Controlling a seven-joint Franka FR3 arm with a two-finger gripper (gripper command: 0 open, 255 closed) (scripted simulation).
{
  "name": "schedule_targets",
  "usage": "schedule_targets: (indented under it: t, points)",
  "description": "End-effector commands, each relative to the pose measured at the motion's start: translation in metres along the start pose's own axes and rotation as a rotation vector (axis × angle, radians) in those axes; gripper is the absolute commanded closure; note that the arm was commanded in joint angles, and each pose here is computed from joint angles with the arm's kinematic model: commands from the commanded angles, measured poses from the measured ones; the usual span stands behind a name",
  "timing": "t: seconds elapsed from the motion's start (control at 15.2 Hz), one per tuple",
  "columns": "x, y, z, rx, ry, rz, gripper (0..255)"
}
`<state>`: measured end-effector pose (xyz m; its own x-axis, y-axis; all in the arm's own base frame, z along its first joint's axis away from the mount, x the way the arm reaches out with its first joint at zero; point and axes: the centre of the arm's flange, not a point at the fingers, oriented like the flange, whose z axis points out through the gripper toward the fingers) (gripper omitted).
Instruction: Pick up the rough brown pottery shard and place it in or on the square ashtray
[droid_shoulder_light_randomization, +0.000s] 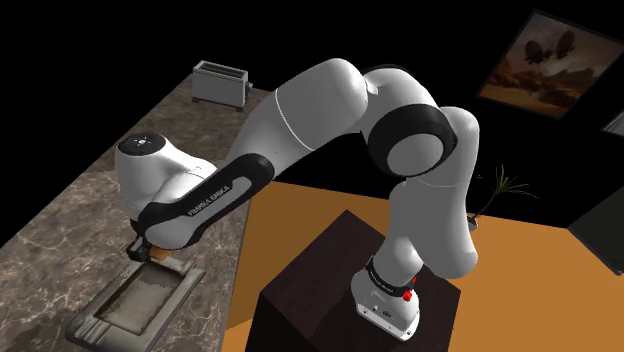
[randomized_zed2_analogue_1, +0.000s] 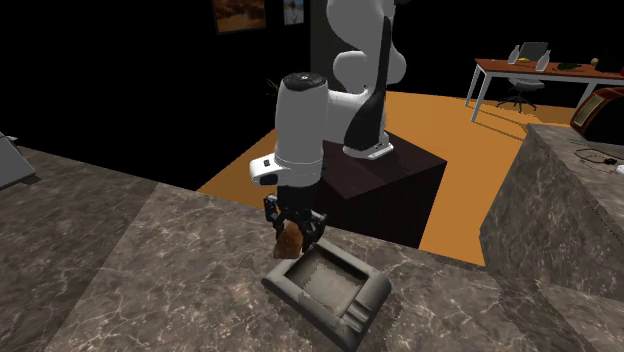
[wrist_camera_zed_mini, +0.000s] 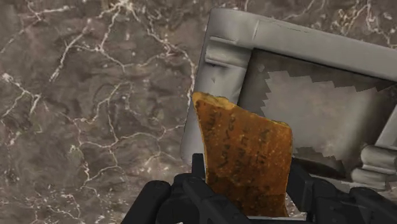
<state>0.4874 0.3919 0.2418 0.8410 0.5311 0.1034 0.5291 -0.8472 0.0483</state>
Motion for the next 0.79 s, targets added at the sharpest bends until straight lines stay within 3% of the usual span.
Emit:
schedule_targets:
  t: [0.0,0.26,0.73]
  points:
    - [-0.004,-0.026,-0.001,0.000,0.000,0.002,255]
    - [-0.010,-0.086,-0.006,0.000,0.000,0.002,255]
    - [-0.013,-0.088,0.031,0.000,0.000,0.002,255]
